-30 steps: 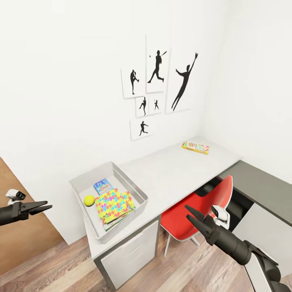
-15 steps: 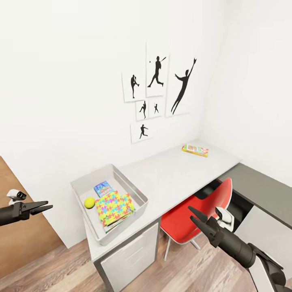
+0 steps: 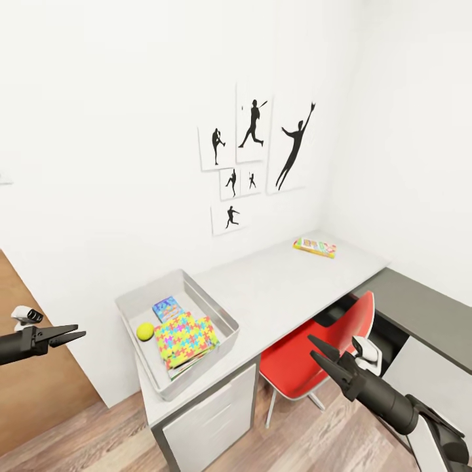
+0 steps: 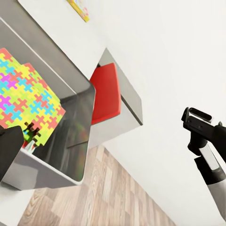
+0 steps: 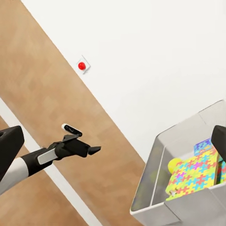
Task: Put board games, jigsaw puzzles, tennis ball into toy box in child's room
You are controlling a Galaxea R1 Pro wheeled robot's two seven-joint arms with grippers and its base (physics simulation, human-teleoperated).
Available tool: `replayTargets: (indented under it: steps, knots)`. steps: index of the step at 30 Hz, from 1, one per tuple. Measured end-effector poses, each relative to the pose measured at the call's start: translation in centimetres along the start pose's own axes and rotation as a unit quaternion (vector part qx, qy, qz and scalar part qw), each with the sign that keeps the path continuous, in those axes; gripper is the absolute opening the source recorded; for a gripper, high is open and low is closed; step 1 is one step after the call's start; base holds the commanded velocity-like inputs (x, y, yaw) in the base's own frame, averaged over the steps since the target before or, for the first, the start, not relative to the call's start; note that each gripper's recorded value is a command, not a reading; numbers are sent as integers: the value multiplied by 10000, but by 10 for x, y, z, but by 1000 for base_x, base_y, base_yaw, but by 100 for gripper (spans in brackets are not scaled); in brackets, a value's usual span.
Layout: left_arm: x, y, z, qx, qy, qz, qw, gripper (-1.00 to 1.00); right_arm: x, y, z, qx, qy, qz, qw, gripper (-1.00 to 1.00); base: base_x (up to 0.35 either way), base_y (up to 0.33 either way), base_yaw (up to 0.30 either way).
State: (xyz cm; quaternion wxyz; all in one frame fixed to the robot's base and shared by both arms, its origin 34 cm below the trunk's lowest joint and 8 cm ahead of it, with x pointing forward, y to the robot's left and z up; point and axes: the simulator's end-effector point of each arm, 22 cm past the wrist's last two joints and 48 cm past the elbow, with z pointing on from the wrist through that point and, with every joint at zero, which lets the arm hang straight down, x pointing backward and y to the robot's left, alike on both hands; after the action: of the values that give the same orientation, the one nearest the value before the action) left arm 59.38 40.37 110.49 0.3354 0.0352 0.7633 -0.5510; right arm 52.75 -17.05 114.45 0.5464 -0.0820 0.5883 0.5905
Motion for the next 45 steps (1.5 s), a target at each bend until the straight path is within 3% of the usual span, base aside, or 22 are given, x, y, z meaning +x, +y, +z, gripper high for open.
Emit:
replayTargets:
  steps: [45]
  knots:
    - [-10, -25, -8, 92, -114, 235, 9996, 100, -13, 20, 3, -141, -84, -222, 9996, 100, 0, -4, 0]
